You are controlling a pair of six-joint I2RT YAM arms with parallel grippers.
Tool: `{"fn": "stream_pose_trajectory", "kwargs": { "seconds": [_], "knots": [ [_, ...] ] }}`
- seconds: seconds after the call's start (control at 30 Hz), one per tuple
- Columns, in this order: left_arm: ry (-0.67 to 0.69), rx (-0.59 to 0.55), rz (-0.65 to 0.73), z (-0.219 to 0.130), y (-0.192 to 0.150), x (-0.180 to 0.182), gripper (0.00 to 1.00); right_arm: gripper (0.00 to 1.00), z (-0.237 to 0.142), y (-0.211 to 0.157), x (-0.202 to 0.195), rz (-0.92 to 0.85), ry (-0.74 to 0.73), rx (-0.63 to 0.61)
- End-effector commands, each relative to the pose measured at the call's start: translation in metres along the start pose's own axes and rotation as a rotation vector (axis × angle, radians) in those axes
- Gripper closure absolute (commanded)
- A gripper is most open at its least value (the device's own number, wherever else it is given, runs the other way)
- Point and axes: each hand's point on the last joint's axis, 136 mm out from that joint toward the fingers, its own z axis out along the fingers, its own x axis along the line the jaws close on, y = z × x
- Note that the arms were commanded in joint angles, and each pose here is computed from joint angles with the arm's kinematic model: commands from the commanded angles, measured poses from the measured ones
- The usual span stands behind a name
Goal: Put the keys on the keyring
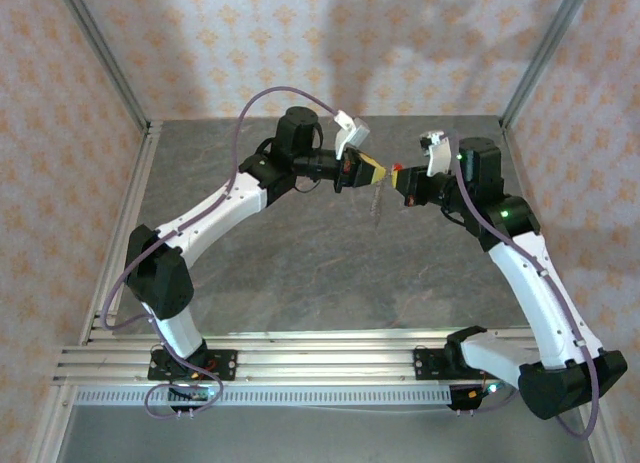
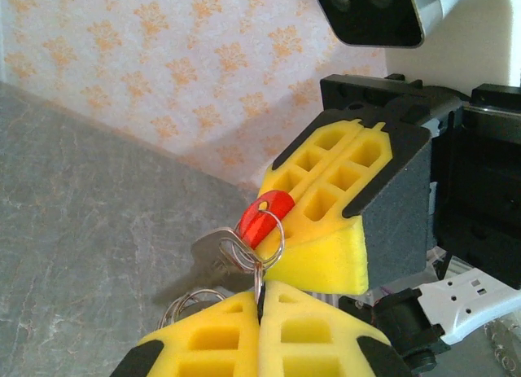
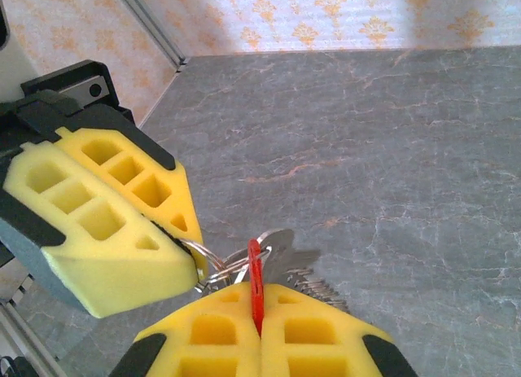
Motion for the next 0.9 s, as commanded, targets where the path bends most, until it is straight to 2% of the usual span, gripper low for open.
{"fn": "stream_pose_trajectory", "kwargs": {
  "seconds": [0.0, 0.4, 0.7, 0.87],
  "knots": [
    [-0.027, -0.023, 0.044, -0.002, 0.013, -0.008, 1.0, 1.0, -0.01, 0.022, 0.006, -0.02, 0.012, -0.059],
    [-0.035, -0.026, 0.046, 0.002, 0.015, -0.01, 1.0, 1.0, 0.01, 0.017, 0.019, -0.013, 0.086, -0.015],
    [-0.039, -0.031, 0.041, 0.005, 0.015, -0.012, 1.0, 1.0, 0.011, 0.008, 0.017, -0.031, 0.079, 0.016],
    [-0.018, -0.073, 0.026, 0.001, 0.022, -0.008, 1.0, 1.0, -0.001, 0.003, -0.004, -0.012, 0.012, -0.014]
  ]
}}
